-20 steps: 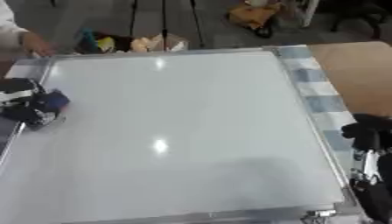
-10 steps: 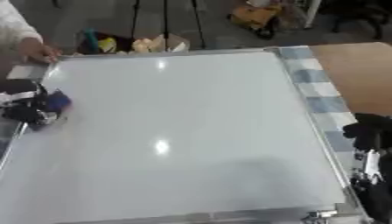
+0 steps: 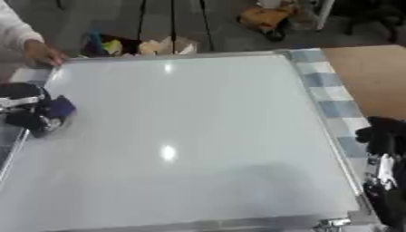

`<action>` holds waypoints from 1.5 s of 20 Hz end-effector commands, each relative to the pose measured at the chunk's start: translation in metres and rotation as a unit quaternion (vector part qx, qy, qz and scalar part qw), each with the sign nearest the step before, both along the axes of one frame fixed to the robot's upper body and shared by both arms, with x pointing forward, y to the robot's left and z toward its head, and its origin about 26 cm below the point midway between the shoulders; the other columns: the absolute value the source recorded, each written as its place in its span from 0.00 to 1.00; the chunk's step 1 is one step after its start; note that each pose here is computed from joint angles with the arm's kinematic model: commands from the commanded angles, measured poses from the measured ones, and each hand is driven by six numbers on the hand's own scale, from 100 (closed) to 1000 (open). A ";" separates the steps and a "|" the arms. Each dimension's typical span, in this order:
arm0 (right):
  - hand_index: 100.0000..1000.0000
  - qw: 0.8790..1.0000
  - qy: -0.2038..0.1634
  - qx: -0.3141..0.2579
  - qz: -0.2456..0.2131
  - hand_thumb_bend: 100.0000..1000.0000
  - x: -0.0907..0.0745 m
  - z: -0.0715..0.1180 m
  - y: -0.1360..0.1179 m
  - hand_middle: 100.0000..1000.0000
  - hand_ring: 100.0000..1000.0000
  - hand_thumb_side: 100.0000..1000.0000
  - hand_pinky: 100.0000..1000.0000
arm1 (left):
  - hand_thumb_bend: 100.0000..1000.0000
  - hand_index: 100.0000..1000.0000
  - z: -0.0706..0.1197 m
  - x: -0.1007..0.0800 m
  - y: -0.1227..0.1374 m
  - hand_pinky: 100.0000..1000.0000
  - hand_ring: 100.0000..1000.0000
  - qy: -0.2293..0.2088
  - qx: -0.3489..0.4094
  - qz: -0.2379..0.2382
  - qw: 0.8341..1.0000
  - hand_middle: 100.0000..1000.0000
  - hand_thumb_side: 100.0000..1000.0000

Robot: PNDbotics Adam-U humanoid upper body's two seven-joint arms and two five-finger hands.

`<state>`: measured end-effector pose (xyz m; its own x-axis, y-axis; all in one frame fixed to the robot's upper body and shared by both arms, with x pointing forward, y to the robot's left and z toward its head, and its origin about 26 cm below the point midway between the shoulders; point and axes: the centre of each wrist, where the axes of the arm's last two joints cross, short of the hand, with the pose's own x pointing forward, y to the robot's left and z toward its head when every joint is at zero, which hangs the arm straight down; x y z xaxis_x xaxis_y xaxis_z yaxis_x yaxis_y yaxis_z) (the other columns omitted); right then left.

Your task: Wipe the whiteboard clean with a brush.

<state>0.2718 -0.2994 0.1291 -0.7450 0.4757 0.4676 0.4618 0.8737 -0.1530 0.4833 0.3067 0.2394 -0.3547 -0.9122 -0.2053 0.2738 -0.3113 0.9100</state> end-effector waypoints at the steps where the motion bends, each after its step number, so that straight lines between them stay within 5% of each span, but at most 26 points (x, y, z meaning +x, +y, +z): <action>1: 0.63 1.000 -0.013 0.000 0.000 0.00 -0.002 0.007 -0.002 0.36 0.47 0.63 0.41 | 0.00 0.44 -0.007 0.001 0.004 0.58 0.64 0.013 0.021 0.002 1.000 0.46 0.78; 12: 0.64 1.000 -0.011 0.005 0.001 0.00 -0.002 0.007 -0.002 0.36 0.47 0.63 0.41 | 0.00 0.43 -0.020 0.002 -0.006 0.57 0.59 0.027 0.048 -0.026 0.998 0.37 0.80; 30: 0.64 1.000 -0.005 0.006 0.004 0.00 -0.003 0.006 -0.002 0.36 0.47 0.62 0.41 | 0.00 0.43 -0.032 0.005 -0.058 0.55 0.56 0.045 0.108 -0.113 0.987 0.31 0.81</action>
<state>0.2715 -0.2996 0.1287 -0.7429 0.4618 0.4847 0.4545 0.8795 -0.1413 0.4876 0.2611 0.2216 -0.5295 -0.7764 -0.3419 0.2363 -0.5221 0.8195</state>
